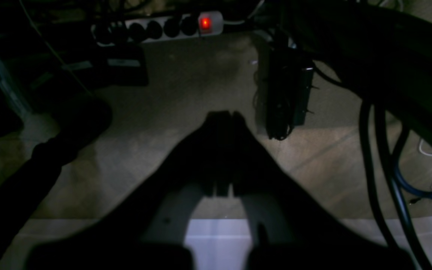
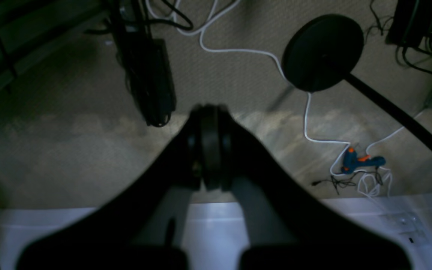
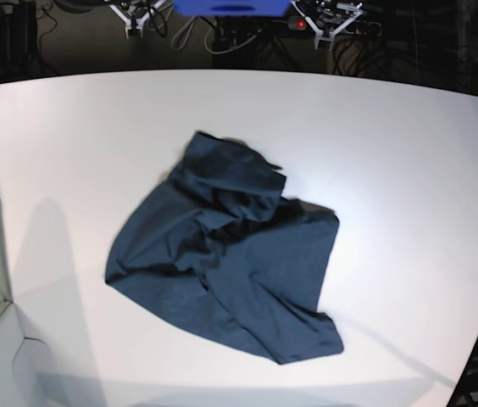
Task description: Layout the t-shirt on the table in an organized manner, then fold the t-shirt properly
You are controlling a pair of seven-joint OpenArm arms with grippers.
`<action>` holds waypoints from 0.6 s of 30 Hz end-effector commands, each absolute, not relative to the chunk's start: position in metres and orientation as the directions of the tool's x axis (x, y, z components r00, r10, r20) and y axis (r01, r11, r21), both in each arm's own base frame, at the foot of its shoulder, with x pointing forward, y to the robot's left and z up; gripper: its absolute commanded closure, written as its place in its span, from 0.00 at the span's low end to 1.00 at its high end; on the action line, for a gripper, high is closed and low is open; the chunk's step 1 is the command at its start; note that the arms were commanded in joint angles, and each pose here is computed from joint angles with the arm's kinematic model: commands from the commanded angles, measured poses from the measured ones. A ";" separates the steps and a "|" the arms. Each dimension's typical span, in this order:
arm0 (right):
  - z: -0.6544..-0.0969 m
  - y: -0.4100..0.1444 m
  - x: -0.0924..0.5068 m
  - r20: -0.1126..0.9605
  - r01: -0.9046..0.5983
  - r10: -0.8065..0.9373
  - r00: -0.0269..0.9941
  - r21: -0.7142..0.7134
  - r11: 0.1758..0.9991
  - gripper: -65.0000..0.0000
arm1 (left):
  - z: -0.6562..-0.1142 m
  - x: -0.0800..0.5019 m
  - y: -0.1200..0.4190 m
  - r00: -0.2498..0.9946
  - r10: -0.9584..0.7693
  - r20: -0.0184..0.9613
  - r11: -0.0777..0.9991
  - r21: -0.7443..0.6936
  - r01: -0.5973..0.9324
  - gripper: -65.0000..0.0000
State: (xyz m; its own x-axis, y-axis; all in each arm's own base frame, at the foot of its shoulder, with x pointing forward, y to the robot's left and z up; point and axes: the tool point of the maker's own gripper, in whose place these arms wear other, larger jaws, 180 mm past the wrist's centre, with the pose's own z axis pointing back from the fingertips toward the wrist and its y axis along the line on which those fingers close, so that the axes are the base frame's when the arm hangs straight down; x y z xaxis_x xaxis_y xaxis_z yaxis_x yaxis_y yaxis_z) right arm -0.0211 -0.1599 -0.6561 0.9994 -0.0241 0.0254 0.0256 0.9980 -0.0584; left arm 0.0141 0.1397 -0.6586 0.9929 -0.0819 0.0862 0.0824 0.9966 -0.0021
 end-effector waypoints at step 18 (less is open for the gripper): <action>-0.655 -0.162 -0.032 0.013 0.018 -0.017 1.000 -0.055 0.998 1.00 | -0.658 0.007 0.142 0.994 -0.077 0.082 0.997 0.002 0.077 1.00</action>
State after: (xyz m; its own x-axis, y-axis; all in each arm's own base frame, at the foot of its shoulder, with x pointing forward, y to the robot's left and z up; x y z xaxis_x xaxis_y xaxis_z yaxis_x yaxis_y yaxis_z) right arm -0.0285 -0.1597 -0.6556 0.9996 -0.0237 0.0170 0.0247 0.9980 -0.0580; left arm 0.0054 0.1391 -0.6585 0.9940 -0.0791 0.0750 0.0797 0.9968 -0.0052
